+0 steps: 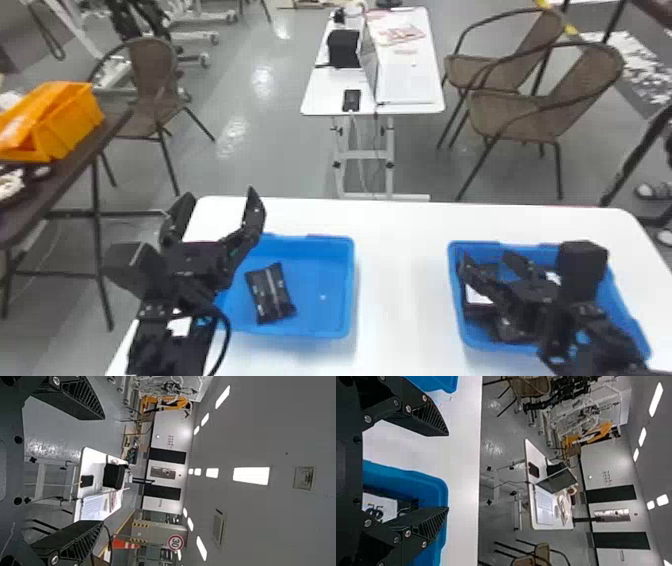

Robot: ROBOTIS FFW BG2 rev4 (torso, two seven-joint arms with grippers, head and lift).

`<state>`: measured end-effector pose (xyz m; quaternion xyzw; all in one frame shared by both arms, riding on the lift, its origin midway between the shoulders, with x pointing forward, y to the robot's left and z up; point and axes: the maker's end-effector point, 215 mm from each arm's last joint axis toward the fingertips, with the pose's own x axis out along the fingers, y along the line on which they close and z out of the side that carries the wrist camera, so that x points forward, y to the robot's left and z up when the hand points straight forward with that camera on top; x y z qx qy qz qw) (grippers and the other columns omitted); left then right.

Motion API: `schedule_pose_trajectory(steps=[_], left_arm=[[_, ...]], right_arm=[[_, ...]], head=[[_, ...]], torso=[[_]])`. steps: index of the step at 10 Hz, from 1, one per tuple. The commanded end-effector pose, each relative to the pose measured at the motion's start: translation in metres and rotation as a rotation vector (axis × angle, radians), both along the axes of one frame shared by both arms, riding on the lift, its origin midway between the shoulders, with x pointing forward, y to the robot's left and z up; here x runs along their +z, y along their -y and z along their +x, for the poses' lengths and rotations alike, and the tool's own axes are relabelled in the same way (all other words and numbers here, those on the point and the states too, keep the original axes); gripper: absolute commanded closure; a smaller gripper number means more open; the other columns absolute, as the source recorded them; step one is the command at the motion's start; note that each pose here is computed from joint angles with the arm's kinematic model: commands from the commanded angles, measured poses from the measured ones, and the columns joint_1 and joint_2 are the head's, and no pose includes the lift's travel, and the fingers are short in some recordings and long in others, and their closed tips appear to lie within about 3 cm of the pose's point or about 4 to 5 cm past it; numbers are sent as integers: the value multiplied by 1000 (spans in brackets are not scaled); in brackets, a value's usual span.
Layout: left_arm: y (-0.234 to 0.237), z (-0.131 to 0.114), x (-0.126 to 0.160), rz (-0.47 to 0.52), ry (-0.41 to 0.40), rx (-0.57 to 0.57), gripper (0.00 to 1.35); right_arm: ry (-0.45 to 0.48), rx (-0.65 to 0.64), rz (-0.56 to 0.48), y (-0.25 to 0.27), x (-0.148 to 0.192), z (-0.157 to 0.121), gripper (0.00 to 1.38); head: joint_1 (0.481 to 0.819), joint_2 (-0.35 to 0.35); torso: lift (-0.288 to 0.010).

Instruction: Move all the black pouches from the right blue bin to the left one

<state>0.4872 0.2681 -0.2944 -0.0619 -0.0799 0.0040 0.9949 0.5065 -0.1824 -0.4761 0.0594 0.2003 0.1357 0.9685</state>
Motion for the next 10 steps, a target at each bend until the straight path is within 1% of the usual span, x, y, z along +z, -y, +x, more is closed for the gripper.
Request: schedule_pose_trajectory(steps=[1, 2, 3, 4, 5, 7, 10], left_arm=[[-1, -1, -1, -4, -1, 2, 88], [-2, -1, -1, -4, -1, 2, 88], [-1, 0, -1, -4, -3, 0, 88], [-1, -1, -2, -6, -4, 0, 88], [-1, -1, -2, -6, -5, -1, 88], [-1, 0, -3, -10, -8, -1, 88], [-5, -3, -5, -20, -12, 4, 88]], right_arm=[[-43, -33, -57, 16, -20, -13, 395], [-83, -55, -104, 31, -38, -21, 397], [-131, -74, -130, 44, -60, -28, 395], [-175, -89, -127, 53, -79, -34, 395], [-195, -91, -141, 57, -89, -36, 395], [-217, -71, -145, 55, -104, -30, 395], [-231, -37, -134, 47, -121, -16, 395]], head=[[695, 103], [695, 89], [695, 75], [695, 60], [695, 52], [695, 36], [695, 40]], torso=[[10], [10], [10], [10], [10], [10], [10]])
